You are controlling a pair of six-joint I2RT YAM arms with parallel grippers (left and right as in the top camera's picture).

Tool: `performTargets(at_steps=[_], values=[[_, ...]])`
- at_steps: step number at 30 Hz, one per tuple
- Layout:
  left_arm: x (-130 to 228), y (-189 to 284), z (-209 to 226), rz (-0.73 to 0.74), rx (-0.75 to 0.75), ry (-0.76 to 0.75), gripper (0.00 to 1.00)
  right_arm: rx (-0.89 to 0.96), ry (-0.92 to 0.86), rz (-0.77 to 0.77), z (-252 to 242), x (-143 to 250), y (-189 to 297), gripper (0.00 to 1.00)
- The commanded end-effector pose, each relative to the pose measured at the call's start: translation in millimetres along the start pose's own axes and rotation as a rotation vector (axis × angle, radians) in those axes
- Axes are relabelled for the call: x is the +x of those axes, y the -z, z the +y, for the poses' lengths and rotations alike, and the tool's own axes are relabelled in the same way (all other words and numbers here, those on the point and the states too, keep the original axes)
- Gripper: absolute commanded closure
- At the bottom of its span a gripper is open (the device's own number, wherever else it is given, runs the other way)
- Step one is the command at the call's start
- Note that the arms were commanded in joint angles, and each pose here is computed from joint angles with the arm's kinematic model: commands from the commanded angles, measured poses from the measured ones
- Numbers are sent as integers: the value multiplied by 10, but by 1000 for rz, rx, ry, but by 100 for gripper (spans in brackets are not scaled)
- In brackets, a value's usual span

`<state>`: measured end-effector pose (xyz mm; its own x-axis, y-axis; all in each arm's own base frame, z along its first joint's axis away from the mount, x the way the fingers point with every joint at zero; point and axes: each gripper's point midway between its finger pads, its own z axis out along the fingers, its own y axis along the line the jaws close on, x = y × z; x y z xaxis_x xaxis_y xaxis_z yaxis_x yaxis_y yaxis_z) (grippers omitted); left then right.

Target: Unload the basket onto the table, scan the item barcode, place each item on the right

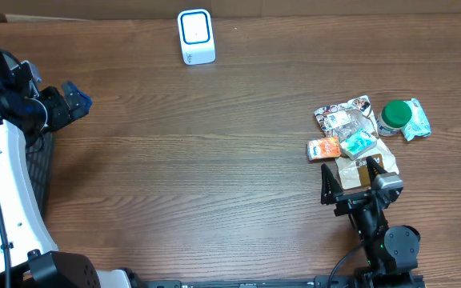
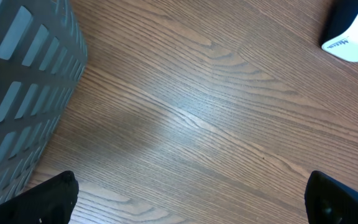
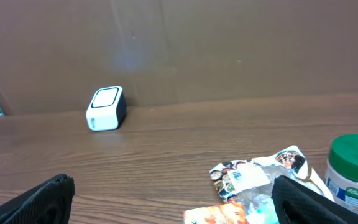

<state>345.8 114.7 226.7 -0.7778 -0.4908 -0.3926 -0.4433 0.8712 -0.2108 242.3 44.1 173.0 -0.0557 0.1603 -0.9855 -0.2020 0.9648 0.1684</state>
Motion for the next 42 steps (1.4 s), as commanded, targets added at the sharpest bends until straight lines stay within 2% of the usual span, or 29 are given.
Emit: performTargets(at_steps=[1,28,34,42], values=[[-50,43,-28,-17,12,8,0,2,-7,-6,-13,11,0,0],[-40,89,-85,-28,19,-7,0,2,-7,-5,-13,13,0,0],[23,343,-377,-88,64,-83,1,2,-7,-5,-13,13,0,0],[364,826,-1113,-173,204,-292,1,2,-7,-5,-13,13,0,0]])
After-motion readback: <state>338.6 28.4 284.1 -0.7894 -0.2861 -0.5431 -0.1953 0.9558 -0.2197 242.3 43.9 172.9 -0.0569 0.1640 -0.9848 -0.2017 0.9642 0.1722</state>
